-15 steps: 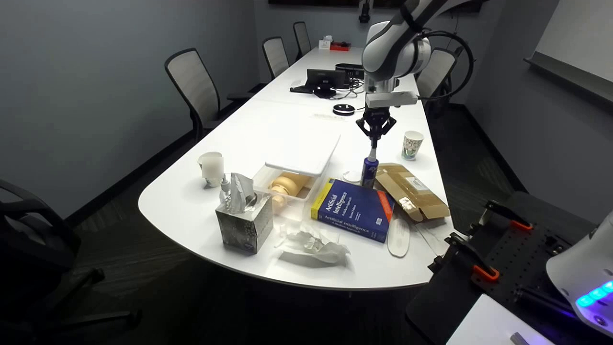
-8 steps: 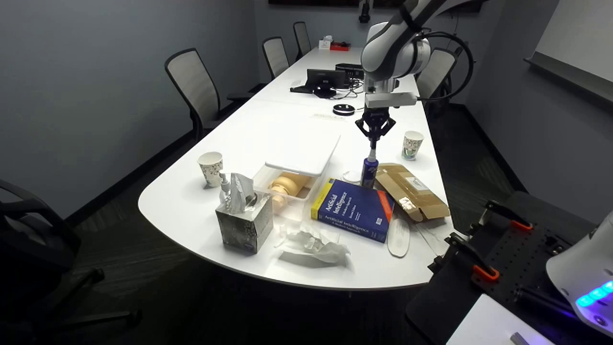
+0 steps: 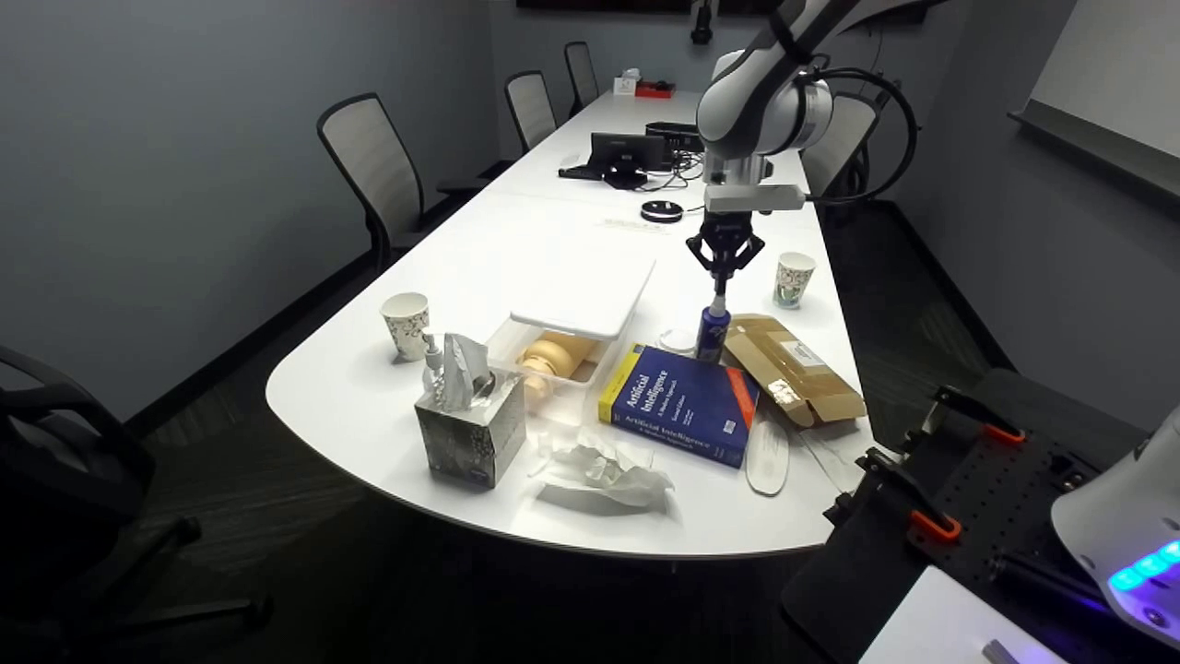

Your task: Push the pump of the blue bottle down

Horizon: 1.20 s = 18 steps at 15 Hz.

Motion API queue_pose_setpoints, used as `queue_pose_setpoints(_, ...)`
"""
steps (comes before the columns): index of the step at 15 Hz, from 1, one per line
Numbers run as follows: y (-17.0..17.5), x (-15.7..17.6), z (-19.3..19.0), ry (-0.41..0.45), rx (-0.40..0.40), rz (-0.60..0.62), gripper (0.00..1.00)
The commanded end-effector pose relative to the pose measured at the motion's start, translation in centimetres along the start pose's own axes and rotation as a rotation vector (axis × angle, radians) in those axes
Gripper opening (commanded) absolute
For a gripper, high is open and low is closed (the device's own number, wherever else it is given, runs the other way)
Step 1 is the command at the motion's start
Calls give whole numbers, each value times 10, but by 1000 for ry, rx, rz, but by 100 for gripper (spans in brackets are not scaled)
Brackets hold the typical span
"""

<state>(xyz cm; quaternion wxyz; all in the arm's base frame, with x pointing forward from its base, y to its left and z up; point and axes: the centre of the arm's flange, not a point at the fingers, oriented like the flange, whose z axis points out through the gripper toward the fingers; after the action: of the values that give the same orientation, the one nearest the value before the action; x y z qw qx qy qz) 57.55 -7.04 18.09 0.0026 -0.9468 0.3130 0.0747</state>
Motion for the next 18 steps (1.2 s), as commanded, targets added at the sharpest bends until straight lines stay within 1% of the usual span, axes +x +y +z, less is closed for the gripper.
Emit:
queue_pose_setpoints(1,2,-24,45,-52,10,24,0)
queue_pose_setpoints(5,6,-18,33,-39,20,42,0)
queue_pose_setpoints(12,21,-2,13,-2,7,67,0)
queue_pose_setpoints(15,27,5,4,23,19,87,0)
queue_pose_setpoints(18,29,11,-13,65,45,90,0)
